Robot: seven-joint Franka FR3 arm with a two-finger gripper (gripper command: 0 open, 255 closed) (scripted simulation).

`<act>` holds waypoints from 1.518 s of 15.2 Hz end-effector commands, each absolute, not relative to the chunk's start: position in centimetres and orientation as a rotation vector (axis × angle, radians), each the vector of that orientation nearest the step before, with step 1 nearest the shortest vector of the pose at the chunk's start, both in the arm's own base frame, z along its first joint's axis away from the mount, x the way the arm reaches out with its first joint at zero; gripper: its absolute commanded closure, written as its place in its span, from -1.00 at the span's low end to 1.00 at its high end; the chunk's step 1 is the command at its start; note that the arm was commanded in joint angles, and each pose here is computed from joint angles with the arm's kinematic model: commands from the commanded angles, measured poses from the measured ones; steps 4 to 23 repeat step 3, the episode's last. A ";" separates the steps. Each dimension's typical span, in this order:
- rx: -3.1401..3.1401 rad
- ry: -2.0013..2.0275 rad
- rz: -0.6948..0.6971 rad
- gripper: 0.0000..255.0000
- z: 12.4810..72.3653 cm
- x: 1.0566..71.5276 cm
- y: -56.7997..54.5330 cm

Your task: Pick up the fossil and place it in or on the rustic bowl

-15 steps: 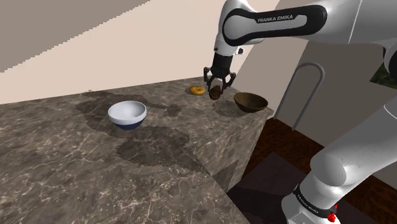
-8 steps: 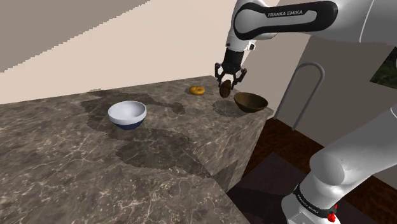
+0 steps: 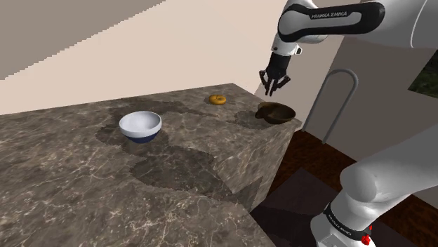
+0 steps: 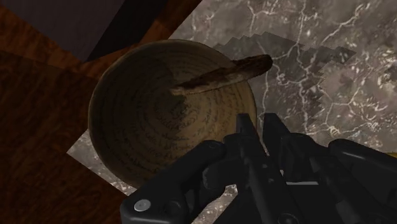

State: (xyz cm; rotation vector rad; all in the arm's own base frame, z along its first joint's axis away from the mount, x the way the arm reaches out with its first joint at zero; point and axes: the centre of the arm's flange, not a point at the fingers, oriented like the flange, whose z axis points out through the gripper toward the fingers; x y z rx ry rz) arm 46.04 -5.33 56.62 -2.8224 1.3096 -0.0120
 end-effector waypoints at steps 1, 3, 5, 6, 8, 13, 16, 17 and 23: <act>-2.823 1.307 -0.012 1.00 56.4 45.2 -8.1; -2.823 1.307 -0.012 1.00 56.5 44.4 -10.6; -2.823 1.307 -0.012 1.00 56.5 44.4 -10.6; -2.823 1.307 -0.012 1.00 56.5 44.4 -10.6; -2.823 1.307 -0.012 1.00 56.5 44.4 -10.6; -2.823 1.307 -0.012 1.00 56.5 44.4 -10.6; -2.823 1.307 -0.012 1.00 56.5 44.4 -10.6; -2.823 1.307 -0.012 1.00 56.5 44.4 -10.6; -2.823 1.307 -0.012 1.00 56.5 44.4 -10.6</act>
